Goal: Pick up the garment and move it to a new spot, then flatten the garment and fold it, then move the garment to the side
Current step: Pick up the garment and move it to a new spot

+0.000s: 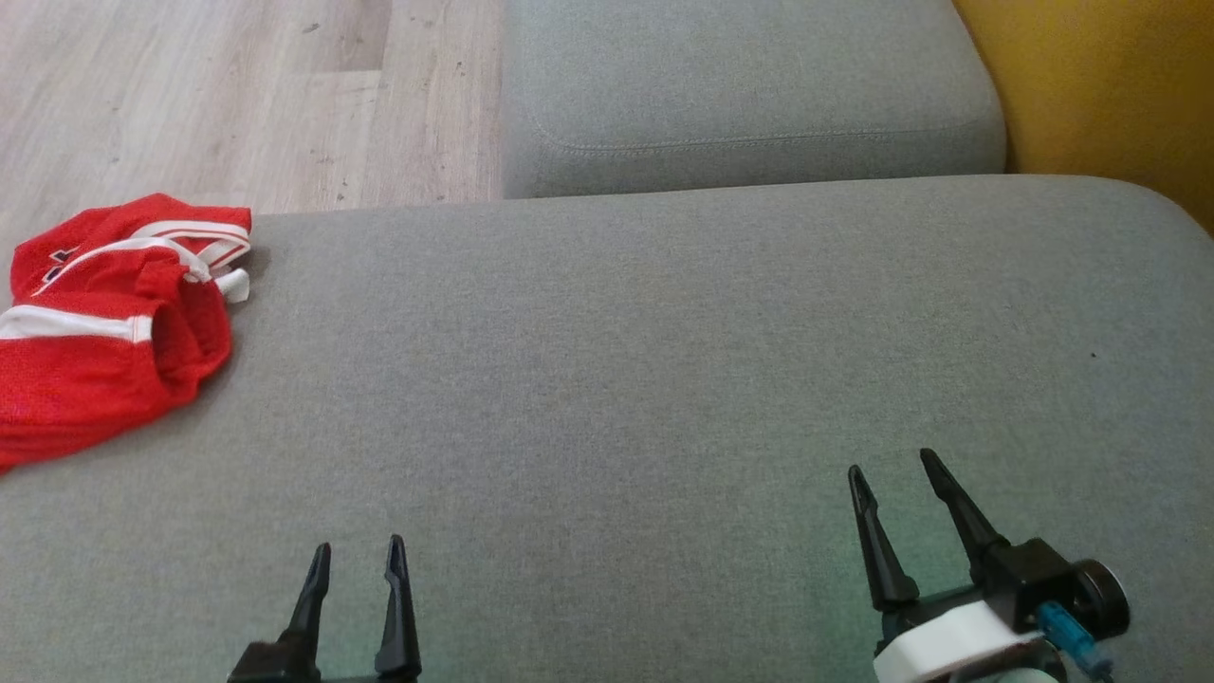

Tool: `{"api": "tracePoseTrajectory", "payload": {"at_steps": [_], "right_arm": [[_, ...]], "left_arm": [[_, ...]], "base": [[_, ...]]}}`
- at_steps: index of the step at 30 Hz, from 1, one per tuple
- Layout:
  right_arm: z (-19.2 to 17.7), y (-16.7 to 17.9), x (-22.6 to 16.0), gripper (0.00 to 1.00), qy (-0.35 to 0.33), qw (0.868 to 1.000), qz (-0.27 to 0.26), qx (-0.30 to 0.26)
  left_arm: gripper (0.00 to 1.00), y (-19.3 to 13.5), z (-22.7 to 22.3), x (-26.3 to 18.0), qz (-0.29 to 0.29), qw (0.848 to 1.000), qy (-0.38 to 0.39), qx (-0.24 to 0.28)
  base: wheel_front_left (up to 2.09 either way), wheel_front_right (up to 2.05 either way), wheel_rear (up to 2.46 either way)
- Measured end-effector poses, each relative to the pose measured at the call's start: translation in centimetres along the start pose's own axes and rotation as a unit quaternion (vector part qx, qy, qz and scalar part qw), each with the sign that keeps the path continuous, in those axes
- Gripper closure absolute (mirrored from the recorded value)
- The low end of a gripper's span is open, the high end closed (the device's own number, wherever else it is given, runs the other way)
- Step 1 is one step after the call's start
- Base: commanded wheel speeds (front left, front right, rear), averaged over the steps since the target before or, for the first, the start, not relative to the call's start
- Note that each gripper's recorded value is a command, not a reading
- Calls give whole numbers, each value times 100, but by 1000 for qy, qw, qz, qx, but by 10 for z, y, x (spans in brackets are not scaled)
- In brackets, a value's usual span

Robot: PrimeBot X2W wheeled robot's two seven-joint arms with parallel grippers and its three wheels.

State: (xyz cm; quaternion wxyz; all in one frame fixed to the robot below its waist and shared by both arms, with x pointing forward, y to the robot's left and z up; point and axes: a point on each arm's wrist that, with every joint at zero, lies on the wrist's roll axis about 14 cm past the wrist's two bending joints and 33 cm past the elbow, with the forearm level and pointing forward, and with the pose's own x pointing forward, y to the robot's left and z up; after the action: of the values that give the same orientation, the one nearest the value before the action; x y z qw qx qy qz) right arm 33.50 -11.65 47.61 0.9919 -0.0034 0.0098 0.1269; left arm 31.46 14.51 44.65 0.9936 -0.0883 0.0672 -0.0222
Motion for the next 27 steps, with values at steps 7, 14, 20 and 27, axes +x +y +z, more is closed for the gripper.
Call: {"api": "tracePoseTrajectory", "payload": {"at_steps": [7, 14, 20, 27], "right_arm": [[-3, 1, 0, 0, 4, 1000, 1, 1], [-9, 2, 0, 0, 13, 1000, 2, 9], [-10, 4, 2, 0, 16, 1000, 7, 13], [-17, 24, 10, 0, 28, 999, 41, 21]], "left_arm": [[0, 2, 0, -1, 5, 1000, 0, -2], [0, 5, -1, -2, 10, 1000, 3, -2], [0, 8, -1, -4, 14, 1000, 3, -6], [0, 26, 1, -21, 47, 999, -4, -11]], "base": [[0, 0, 0], [0, 0, 0], [0, 0, 0], [0, 0, 0]]}}
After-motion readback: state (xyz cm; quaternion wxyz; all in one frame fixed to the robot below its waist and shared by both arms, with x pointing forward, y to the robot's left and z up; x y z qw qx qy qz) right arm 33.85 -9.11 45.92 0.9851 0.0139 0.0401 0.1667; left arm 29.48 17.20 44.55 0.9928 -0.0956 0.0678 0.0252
